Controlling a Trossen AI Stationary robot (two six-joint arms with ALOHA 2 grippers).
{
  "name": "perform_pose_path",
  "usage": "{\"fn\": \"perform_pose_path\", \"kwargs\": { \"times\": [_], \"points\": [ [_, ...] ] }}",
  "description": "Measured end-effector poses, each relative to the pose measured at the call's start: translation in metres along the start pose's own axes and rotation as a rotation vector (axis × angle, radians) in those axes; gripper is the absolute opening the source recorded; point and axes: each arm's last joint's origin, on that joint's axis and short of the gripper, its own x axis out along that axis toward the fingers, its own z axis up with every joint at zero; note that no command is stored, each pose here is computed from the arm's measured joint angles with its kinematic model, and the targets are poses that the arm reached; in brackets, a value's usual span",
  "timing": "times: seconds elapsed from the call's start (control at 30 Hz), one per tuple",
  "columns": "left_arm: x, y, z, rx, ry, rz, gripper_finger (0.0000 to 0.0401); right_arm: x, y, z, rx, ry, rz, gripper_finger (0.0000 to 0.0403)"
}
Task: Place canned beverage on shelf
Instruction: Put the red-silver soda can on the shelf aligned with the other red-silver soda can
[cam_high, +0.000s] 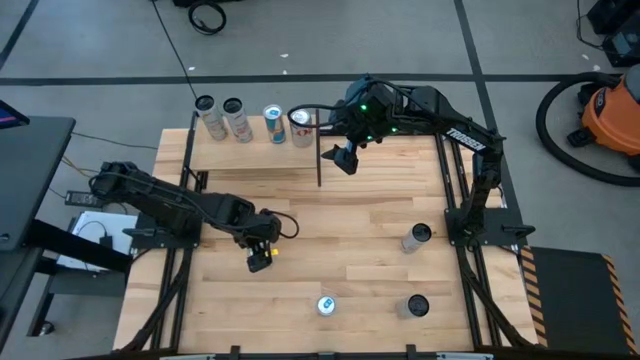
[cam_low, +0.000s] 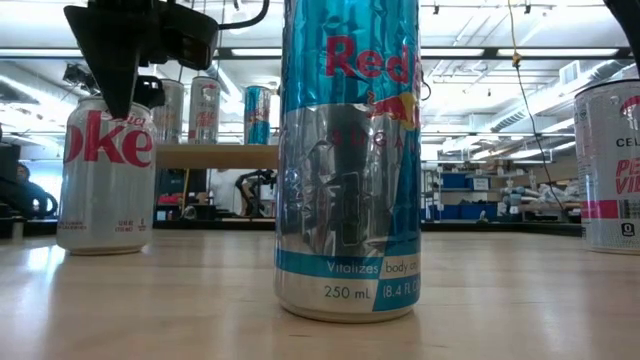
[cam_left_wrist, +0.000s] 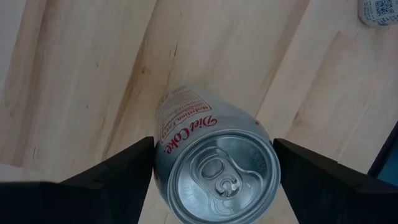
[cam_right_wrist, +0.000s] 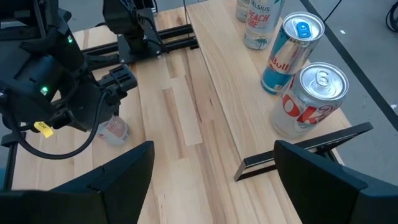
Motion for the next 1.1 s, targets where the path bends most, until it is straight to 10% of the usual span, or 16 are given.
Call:
{"fn": "perform_pose_path", "kwargs": {
  "times": [1.1],
  "points": [
    [-0.001, 0.016, -0.002, 0.015, 0.034, 0.136, 0.0317, 0.0, 0.0, -0.001, 0.002, 0.008, -0.001, 0.0338]
  ]
}}
